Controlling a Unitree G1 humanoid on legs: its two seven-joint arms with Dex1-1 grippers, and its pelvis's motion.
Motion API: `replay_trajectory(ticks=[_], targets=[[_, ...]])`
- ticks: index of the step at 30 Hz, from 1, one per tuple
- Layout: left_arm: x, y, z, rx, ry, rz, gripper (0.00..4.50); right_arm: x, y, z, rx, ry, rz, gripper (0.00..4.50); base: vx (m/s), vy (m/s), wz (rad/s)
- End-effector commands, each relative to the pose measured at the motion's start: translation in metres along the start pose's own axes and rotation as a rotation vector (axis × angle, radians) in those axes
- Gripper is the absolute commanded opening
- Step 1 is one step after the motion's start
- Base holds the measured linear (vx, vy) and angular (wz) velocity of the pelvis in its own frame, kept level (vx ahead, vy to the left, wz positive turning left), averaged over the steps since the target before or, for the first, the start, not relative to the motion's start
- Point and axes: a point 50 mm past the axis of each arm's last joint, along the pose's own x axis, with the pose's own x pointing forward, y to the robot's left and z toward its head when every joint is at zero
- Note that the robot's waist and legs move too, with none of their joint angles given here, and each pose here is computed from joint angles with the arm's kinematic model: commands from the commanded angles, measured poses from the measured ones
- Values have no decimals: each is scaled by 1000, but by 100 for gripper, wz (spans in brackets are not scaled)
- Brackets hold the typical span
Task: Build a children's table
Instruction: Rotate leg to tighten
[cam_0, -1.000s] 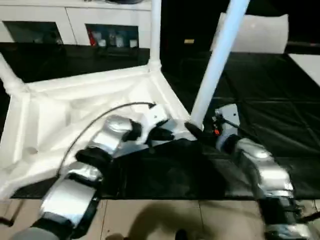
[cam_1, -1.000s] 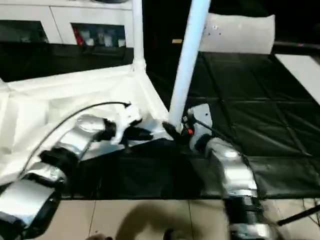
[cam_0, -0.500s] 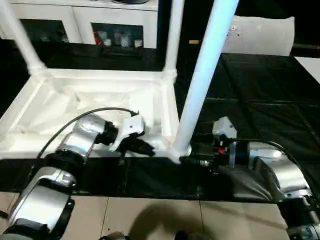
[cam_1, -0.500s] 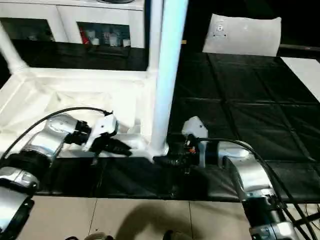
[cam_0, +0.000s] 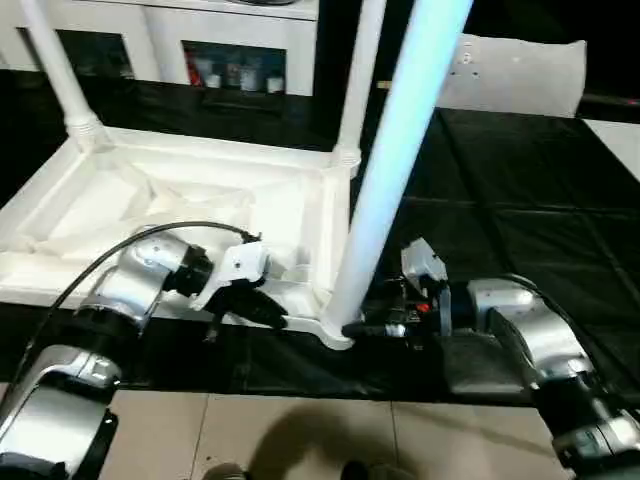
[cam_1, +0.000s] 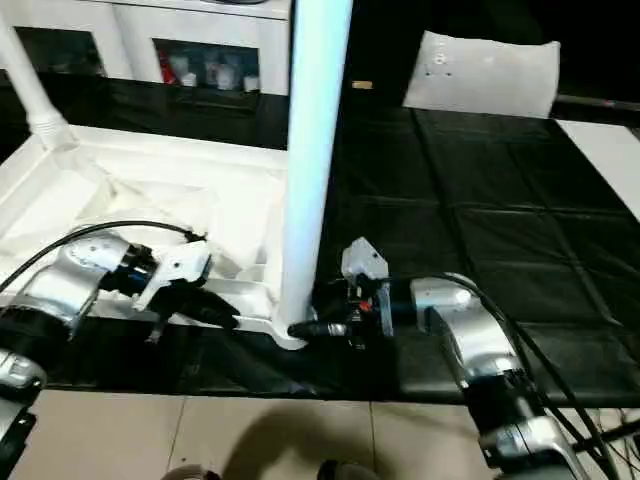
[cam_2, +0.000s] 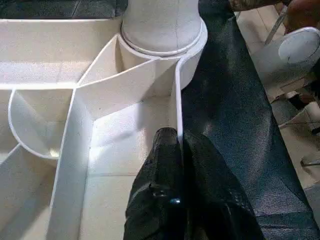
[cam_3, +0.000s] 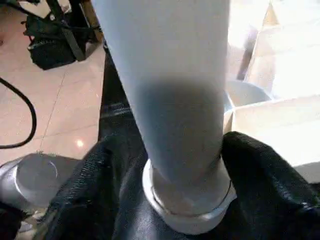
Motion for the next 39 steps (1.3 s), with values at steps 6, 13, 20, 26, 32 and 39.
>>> replay_trajectory(ticks=[6,13,20,26,32,39], targets=[[5,-10,-7,-13,59,-85,0,7,-1,1,-7,-6,56,239,0,0,0],[5,-10,-8,-18,69,-78,0,9,1,-1,3,-15,65,200,0,0,0],[19,9,4,-96,-12,105,0,25,3,-6,92,-54,-99,196,0,0,0],[54,37,39,-176,-147,319,0,65,-9,-14,267,-105,-515,194,-17,-2,-1],[75,52,62,-232,-193,440,0,91,-16,-9,352,-92,-717,193,-71,50,-7],[83,59,74,-218,-195,500,0,93,-25,5,397,-201,-858,263,31,10,-7]])
